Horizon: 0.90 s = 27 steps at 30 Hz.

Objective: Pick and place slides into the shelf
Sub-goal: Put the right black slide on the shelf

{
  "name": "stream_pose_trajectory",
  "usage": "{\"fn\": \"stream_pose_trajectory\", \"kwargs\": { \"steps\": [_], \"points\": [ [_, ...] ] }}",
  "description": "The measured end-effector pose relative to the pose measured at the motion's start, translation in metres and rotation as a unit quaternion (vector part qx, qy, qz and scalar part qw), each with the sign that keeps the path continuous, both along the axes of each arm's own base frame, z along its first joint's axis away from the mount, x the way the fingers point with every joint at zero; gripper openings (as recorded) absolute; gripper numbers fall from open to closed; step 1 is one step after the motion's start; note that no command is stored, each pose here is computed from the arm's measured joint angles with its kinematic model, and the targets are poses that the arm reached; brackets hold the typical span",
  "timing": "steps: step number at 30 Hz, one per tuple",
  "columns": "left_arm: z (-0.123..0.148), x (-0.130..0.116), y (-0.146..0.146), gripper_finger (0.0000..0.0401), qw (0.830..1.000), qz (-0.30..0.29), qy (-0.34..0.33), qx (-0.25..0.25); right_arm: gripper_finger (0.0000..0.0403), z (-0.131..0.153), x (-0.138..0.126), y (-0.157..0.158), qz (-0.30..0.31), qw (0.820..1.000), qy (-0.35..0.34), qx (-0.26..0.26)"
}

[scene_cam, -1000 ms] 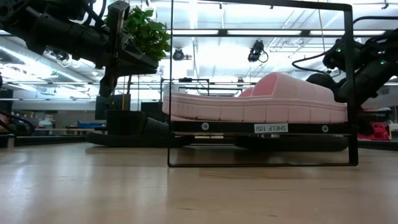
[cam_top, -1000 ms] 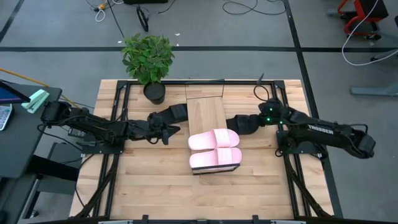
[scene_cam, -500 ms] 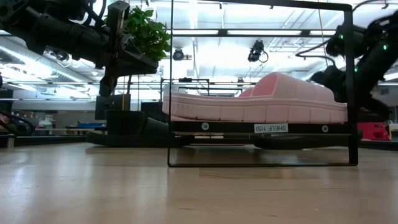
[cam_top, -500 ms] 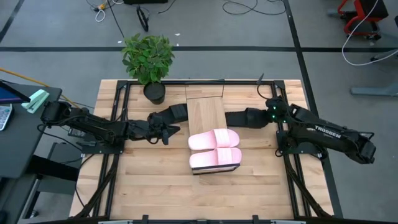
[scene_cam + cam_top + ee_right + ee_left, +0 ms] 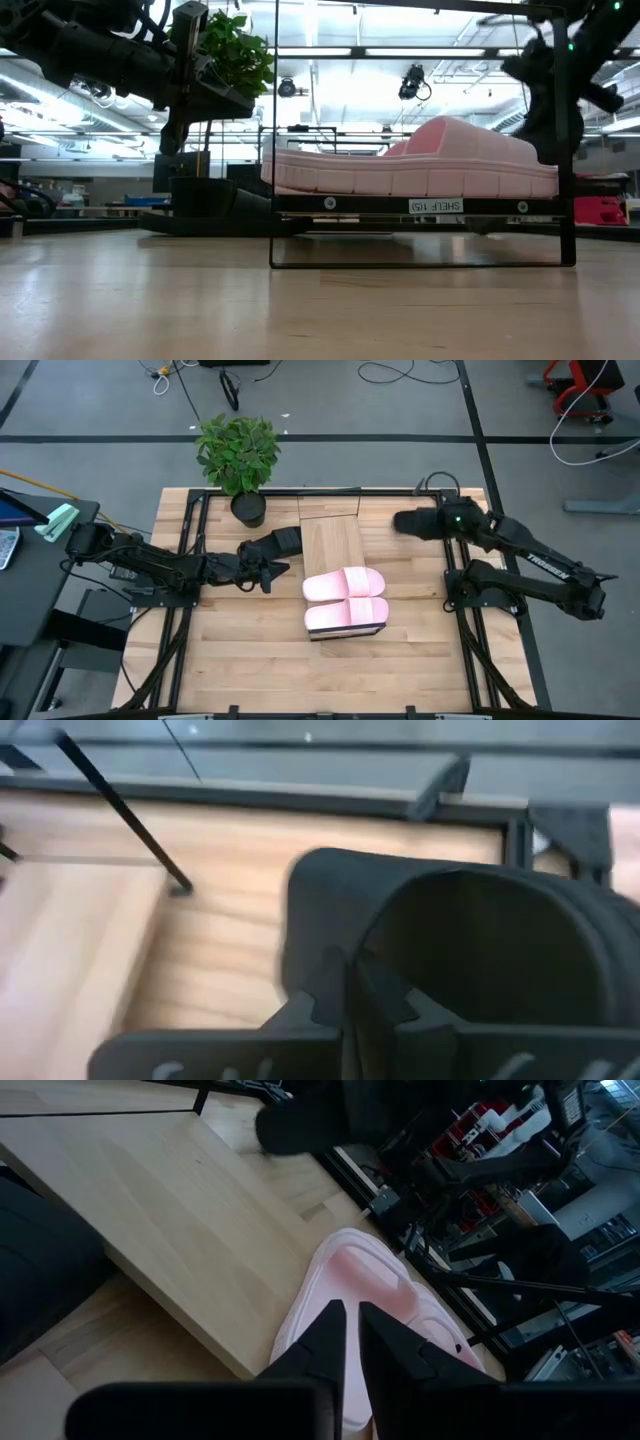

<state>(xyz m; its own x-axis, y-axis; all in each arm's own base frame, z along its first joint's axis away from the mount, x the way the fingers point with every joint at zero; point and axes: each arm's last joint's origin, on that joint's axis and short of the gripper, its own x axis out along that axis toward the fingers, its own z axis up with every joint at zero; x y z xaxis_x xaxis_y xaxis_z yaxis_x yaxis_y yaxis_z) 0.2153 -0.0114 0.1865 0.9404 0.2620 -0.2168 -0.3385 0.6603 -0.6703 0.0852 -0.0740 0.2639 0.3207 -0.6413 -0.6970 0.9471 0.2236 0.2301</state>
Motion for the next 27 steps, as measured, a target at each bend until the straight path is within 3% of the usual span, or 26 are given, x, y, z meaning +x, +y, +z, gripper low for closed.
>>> {"fn": "stream_pose_trajectory", "kwargs": {
  "steps": [10, 19, 27],
  "points": [
    [0.0, 0.0, 0.0, 0.0031, 1.0, -0.001, 0.002, 0.006, 0.0009, 0.039, 0.013, 0.004, 0.069, 0.991, -0.113, -0.038],
    [0.0, 0.0, 0.0, 0.0036, 1.0, -0.002, 0.002, 0.008, 0.0009, 0.046, 0.041, 0.014, 0.162, 0.965, -0.204, 0.004],
    [0.0, 0.0, 0.0, 0.0032, 1.0, -0.002, 0.002, 0.009, 0.0009, 0.044, 0.083, 0.017, 0.256, 0.933, -0.251, 0.044]
  ]
}}
